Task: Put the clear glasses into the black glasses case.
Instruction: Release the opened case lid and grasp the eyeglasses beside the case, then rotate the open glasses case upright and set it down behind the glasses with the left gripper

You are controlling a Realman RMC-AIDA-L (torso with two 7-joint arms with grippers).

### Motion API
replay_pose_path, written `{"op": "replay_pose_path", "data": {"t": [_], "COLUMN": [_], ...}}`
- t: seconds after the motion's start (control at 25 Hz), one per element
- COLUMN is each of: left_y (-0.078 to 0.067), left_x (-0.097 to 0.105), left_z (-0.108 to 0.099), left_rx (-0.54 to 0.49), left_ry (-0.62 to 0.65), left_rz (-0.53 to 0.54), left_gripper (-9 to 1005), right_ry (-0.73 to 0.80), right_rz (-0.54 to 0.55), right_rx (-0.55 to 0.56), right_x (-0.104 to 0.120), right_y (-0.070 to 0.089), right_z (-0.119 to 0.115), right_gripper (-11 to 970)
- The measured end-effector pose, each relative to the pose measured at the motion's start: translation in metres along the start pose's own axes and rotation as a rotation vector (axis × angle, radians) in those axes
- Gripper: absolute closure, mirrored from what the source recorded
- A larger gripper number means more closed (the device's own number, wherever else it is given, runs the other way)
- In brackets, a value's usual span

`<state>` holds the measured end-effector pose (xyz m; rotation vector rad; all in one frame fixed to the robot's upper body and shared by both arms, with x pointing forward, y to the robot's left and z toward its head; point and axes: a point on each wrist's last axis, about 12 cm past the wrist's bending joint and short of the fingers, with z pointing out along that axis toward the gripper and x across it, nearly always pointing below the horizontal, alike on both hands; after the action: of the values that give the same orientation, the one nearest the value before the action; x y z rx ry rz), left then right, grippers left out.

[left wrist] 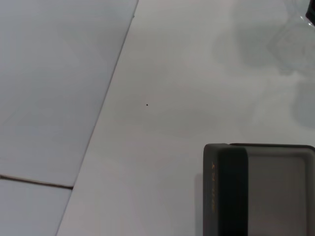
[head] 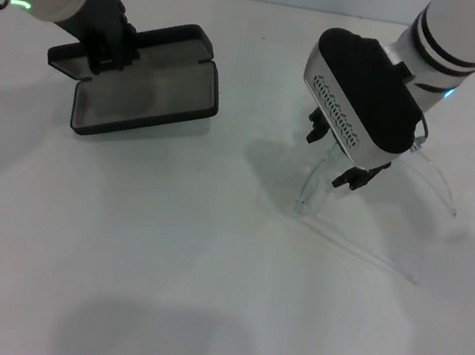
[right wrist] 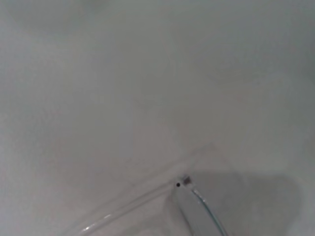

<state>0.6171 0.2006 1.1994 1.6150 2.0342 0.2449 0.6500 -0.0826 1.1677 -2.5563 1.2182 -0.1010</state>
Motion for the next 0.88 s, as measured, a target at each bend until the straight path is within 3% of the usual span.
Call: {"op": "replay_pose_path", "data": {"t": [0.2,0.64,0.88], "left_y": [0.0001,-0.0018,-0.0038], "left_x": [0.0001,0.0029,0.0085], "left_z": [0.0,0.0011,0.0006], "left_rx": [-0.001,0.004,0.002], "left_ry": [0.001,0.005,0.013], "left_rz": [0.0,-0.004,-0.014], "left_gripper": [795,795,795], "right_ry": [0.001,0.001,0.003], "right_rz": [-0.002,0.025,0.077], "right_rx": [-0.006,-0.018,-0.012], "right_x": [0.0,-0.0027,-0.0069], "right_y": [0.0012,0.0022,-0.0011], "right_z": [0.0007,0.0012,-0.0041], "right_gripper": [338,573,779]}}
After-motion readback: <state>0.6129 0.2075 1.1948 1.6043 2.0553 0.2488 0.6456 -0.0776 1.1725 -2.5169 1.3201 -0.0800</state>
